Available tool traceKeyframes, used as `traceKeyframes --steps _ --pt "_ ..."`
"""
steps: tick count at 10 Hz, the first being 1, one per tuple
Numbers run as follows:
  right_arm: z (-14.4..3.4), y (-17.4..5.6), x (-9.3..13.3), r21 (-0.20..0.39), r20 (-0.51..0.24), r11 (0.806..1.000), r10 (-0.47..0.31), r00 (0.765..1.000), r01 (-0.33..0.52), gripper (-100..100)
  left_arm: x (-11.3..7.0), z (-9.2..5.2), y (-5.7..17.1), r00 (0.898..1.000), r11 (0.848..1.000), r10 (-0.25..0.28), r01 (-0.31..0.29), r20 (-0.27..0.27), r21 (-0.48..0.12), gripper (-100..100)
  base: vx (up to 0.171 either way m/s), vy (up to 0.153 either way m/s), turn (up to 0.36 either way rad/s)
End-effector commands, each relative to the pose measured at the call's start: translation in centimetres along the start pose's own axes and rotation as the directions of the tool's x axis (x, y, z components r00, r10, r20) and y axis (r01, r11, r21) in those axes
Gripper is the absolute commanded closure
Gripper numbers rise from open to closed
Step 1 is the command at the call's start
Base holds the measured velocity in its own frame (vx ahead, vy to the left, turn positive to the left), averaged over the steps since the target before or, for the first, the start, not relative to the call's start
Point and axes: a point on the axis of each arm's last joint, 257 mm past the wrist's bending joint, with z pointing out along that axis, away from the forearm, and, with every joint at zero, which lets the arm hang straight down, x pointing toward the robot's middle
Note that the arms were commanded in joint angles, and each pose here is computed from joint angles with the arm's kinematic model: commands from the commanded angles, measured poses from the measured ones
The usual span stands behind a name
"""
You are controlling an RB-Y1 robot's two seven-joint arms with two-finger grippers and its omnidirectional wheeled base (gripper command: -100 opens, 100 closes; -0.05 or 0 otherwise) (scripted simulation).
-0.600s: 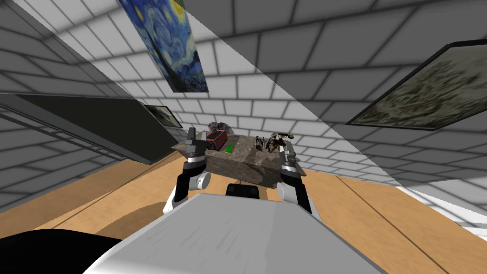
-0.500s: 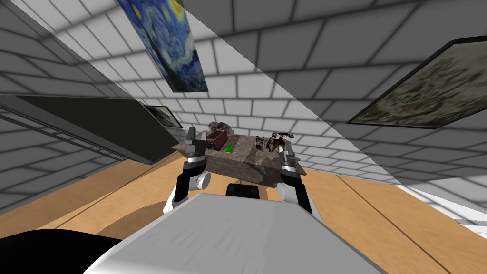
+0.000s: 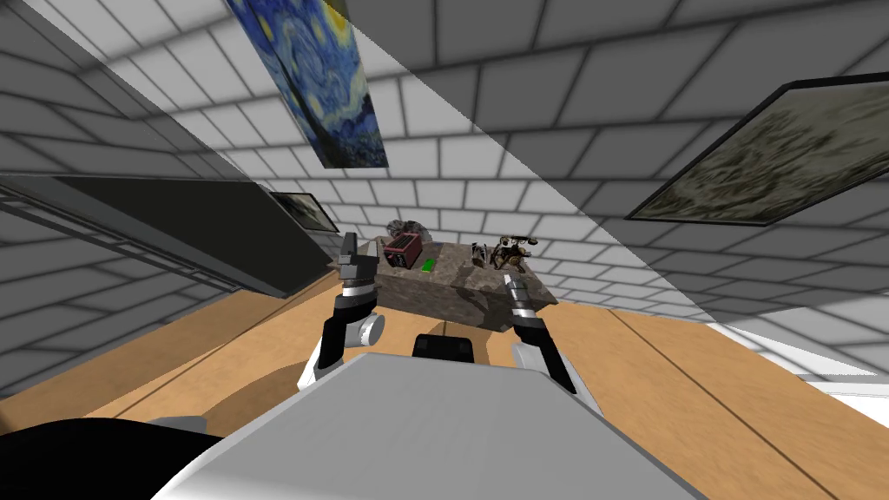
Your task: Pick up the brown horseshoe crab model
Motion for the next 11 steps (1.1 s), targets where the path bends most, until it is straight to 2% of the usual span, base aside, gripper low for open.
traceKeyframes --steps 1,2,3,4,5,6,7,8,9,11 --pt "-1.3 -2.6 1.2 0.060 -0.062 0.996 -0.056 0.997 0.059 -100 0.0 0.0 0.0 1.000 1.000 0.000 0.000 0.000 0.000 0 -0.146 0.149 0.010" --pt "-2.3 -4.5 1.7 0.102 -0.100 0.990 -0.088 0.991 0.098 -100 0.0 0.0 0.0 1.000 1.000 0.000 0.000 0.000 0.000 0 -0.154 0.183 0.041" --pt "-2.3 -4.5 1.7 0.101 -0.103 0.990 -0.090 0.991 0.101 -100 0.0 0.0 0.0 1.000 1.000 0.000 0.000 0.000 0.000 0 -0.096 0.130 -0.001" --pt "-3.5 -6.6 2.0 0.143 -0.147 0.979 -0.126 0.981 0.147 -100 0.0 0.0 0.0 1.000 1.000 0.000 0.000 0.000 0.000 0 -0.067 0.132 0.053" --pt "-4.8 -8.6 2.2 0.183 -0.190 0.964 -0.159 0.969 0.195 -100 0.0 0.0 0.0 1.000 1.000 0.000 0.000 0.000 0.000 0 -0.082 0.174 0.102" --pt "-6.6 -11.3 2.2 0.233 -0.242 0.939 -0.195 0.950 0.252 -100 0.0 0.0 0.0 1.000 1.000 0.000 0.000 0.000 0.000 0 -0.100 0.192 0.118" --pt "-6.6 -11.3 2.2 0.232 -0.244 0.939 -0.196 0.950 0.254 -100 0.0 0.0 0.0 1.000 1.000 0.000 0.000 0.000 0.000 0 -0.070 0.117 0.032" --pt "-8.4 -13.6 2.0 0.271 -0.297 0.910 -0.231 0.927 0.313 -100 0.0 0.0 0.0 1.000 1.000 0.000 0.000 0.000 0.000 0 -0.051 0.104 0.118" --pt "-8.6 -13.8 2.0 0.275 -0.298 0.909 -0.230 0.926 0.314 -100 0.0 0.0 0.0 1.000 1.000 0.000 0.000 0.000 0.000 0 -0.030 0.074 0.049" --pt "-12.5 -17.9 1.1 0.333 -0.407 0.836 -0.289 0.866 0.436 -100 0.0 0.0 0.0 1.000 1.000 0.000 0.000 0.000 0.000 0 -0.024 0.108 0.160"
